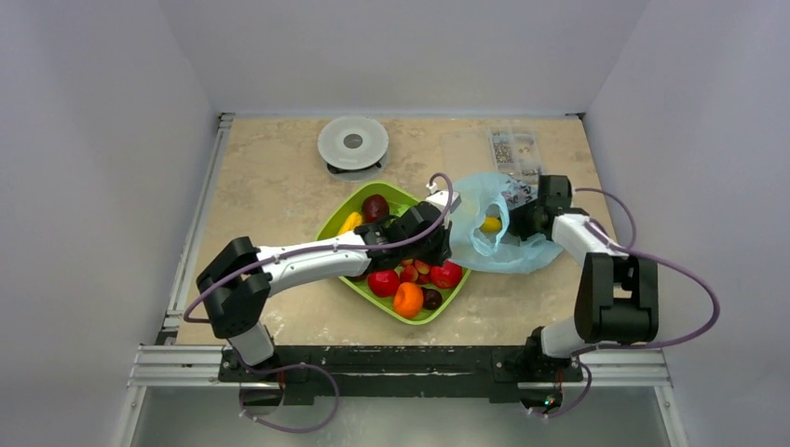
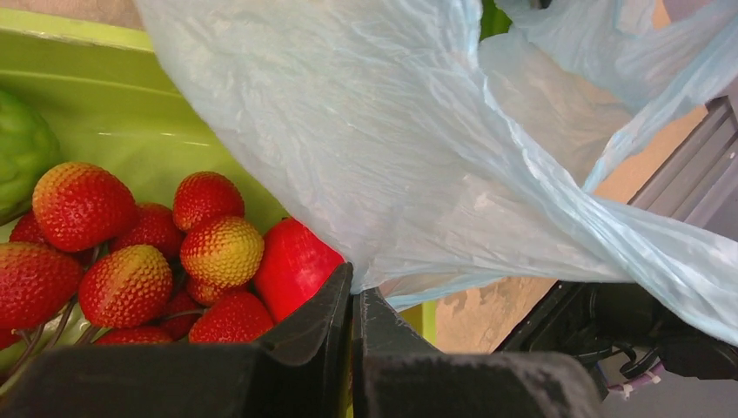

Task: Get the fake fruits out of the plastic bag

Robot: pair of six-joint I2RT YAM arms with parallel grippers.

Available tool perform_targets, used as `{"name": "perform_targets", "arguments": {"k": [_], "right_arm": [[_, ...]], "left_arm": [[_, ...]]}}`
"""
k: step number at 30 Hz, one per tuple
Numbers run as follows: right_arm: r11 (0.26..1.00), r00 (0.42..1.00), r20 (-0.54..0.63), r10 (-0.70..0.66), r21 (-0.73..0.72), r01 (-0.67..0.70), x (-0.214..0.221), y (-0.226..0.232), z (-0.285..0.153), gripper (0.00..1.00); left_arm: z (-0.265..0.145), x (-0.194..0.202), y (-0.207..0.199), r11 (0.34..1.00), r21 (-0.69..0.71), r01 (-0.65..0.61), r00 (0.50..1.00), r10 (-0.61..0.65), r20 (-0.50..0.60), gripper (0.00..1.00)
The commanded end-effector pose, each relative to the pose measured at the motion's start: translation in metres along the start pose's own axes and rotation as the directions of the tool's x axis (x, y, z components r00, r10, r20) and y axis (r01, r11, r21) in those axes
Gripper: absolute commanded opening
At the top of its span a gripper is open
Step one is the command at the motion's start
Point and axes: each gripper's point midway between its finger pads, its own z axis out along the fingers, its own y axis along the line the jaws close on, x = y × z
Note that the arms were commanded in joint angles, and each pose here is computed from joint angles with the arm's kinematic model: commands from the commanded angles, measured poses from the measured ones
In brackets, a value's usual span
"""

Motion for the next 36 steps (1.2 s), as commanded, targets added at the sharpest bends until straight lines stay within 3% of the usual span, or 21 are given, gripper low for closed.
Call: {"name": "perform_targets", "arguments": {"k": [1,4,7,8,10,12,19,24,29,32,36], "right_arm": [[1.000,0.996,0.087,0.014,0.007,-0.015,-0.033,-0.016,-0.018,0.00],[1.000,0.993,0.115,0.025,-0.010,-0.024,-0.042,-0.025,-0.027,0.00],[0.996,0.993,0.114,-0.041,-0.075,0.050,-0.043,-0.018,-0.030,0.00],[0.995,0.991,0.113,-0.075,-0.054,0.082,-0.044,-0.020,-0.030,0.05],[0.987,0.983,0.100,-0.153,-0.035,0.157,-0.045,-0.022,-0.027,0.29],[0.981,0.979,0.068,-0.192,0.003,0.192,-0.042,-0.030,-0.025,0.40],[0.992,0.990,-0.086,-0.114,-0.057,0.110,-0.006,-0.028,-0.034,0.57],[0.997,0.993,-0.116,-0.002,-0.073,-0.006,0.002,-0.023,-0.039,0.72],[0.982,0.979,-0.143,0.146,-0.094,-0.161,0.006,-0.017,-0.029,0.71],[0.964,0.957,-0.169,0.236,-0.082,-0.253,0.009,-0.015,-0.022,0.63],[0.948,0.941,-0.163,0.296,-0.074,-0.311,0.004,-0.011,-0.016,0.61]], "left_arm": [[0.001,-0.018,-0.016,0.997,0.041,-0.064,0.998,0.063,0.026,0.00],[0.003,-0.022,-0.022,0.995,0.056,-0.083,0.996,0.082,0.018,0.00],[0.004,-0.023,-0.024,0.993,0.069,-0.092,0.996,0.092,0.015,0.00],[0.004,-0.024,-0.024,0.993,0.066,-0.096,0.995,0.095,0.016,0.00],[0.005,-0.024,-0.022,0.993,0.062,-0.104,0.994,0.103,0.018,0.00],[0.008,-0.021,-0.024,0.991,0.074,-0.114,0.993,0.114,0.003,0.00],[0.019,-0.003,-0.031,0.989,0.123,-0.082,0.994,0.090,-0.060,0.00],[0.019,0.005,-0.027,0.990,0.119,-0.079,0.993,0.089,-0.078,0.00],[0.016,0.005,-0.027,0.989,0.120,-0.086,0.993,0.095,-0.074,0.00],[0.016,0.007,-0.026,0.989,0.119,-0.083,0.992,0.093,-0.079,0.00],[0.017,0.009,-0.027,0.988,0.122,-0.091,0.991,0.102,-0.085,0.00]]}}
